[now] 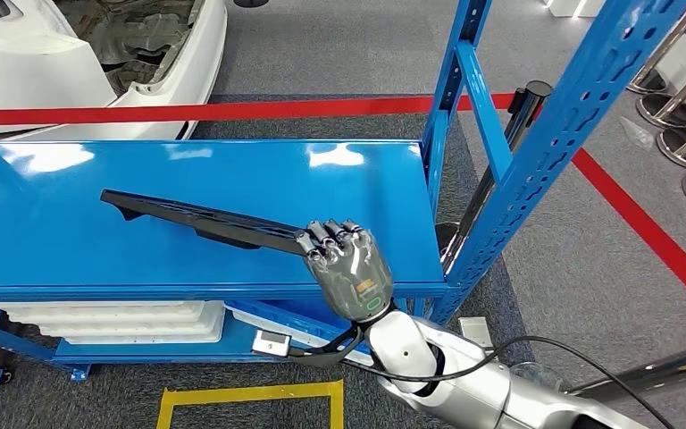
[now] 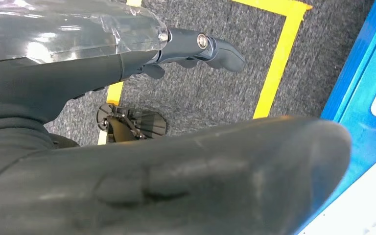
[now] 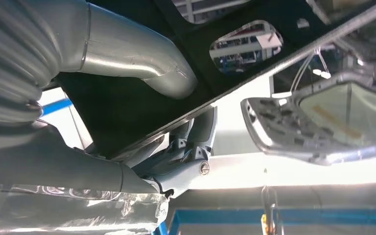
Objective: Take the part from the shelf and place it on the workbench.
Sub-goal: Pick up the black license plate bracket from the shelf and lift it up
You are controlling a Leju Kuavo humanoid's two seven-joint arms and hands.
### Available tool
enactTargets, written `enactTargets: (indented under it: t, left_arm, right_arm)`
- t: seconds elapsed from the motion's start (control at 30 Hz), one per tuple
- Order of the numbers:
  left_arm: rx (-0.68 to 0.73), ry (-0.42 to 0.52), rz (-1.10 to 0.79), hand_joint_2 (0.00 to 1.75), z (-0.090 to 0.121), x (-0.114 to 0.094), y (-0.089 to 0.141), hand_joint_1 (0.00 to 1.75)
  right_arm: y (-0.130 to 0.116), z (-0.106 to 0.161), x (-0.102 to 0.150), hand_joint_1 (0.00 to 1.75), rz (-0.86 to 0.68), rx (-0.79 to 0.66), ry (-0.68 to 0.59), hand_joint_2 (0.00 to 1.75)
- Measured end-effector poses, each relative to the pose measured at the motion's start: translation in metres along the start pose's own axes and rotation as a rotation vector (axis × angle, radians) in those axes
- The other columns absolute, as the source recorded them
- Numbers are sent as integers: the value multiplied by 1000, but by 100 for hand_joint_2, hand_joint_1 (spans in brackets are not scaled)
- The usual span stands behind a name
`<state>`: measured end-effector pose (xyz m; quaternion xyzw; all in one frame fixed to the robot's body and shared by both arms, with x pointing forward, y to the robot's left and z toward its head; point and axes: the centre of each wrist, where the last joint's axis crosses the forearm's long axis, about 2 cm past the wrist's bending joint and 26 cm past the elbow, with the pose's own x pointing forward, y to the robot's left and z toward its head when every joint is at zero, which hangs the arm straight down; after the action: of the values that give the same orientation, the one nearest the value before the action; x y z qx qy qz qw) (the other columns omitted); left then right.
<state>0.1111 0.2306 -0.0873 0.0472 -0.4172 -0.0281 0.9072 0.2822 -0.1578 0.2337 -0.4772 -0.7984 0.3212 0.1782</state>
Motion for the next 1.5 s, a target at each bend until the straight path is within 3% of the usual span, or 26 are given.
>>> enactTargets:
  t: [0.77,1.5]
  left_arm:
    - [-15,12,56,0,-2,2,-1,0]
    - [13,-53,62,0,-10,13,2,0]
  right_arm:
    - [-37,-36,-10,175,24,-131,69,175]
    - [-61,-92,-11,175,95,-204,-21,175]
